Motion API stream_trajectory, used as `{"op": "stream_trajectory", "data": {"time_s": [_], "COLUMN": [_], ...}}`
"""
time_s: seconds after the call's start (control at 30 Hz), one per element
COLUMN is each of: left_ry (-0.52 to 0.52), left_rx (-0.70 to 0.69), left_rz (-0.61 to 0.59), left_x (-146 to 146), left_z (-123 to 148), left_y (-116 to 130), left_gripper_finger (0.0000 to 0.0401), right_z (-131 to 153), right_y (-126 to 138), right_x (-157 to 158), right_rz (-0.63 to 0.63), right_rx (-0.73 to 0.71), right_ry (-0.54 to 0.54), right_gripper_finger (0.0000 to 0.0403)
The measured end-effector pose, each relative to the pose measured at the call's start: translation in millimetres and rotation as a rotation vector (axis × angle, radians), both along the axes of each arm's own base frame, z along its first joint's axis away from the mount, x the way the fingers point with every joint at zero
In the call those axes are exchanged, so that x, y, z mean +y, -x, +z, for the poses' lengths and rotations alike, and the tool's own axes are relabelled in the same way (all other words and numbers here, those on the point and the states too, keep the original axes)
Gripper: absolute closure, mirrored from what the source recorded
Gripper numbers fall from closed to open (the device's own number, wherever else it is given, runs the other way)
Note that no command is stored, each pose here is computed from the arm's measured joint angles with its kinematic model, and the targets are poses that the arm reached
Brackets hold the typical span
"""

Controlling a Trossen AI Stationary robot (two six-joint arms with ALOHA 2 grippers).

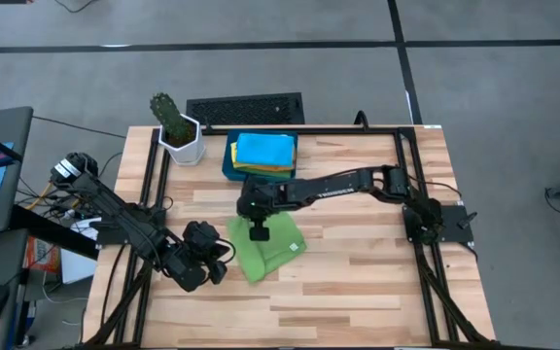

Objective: Fold microfiber towels
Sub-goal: Fold the green towel

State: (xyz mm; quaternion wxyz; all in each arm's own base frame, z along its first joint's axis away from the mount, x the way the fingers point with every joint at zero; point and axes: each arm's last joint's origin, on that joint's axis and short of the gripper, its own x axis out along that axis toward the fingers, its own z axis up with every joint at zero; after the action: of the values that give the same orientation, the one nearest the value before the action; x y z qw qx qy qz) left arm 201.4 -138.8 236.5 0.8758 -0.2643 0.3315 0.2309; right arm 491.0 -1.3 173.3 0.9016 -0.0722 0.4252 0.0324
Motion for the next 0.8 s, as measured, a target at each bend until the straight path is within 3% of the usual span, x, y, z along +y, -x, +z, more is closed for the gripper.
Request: {"op": "stream_trajectory", "data": {"time_s": [0.33, 0.6, 0.8], "left_ry": [0.01, -0.072, -0.097], "left_rx": [-0.019, -0.088, -0.038], "left_rz": [0.03, 0.123, 0.12], "left_x": [0, 9, 25], "left_z": [0, 0, -26], "left_y": [0, -4, -7], "left_gripper_finger": [0.0401, 0.0401, 0.0401], "right_z": [-2, -5, 33], "right_y": [-4, 1, 19], "right_x": [-2, -8, -9], "right_rz": [-0.007, -0.08, -0.059], "right_rx": [-0.085, -0.017, 0.009], "right_ry": [-0.003, -0.059, -0.113], "right_gripper_finger": [0.033, 0.0285, 0.0286]}}
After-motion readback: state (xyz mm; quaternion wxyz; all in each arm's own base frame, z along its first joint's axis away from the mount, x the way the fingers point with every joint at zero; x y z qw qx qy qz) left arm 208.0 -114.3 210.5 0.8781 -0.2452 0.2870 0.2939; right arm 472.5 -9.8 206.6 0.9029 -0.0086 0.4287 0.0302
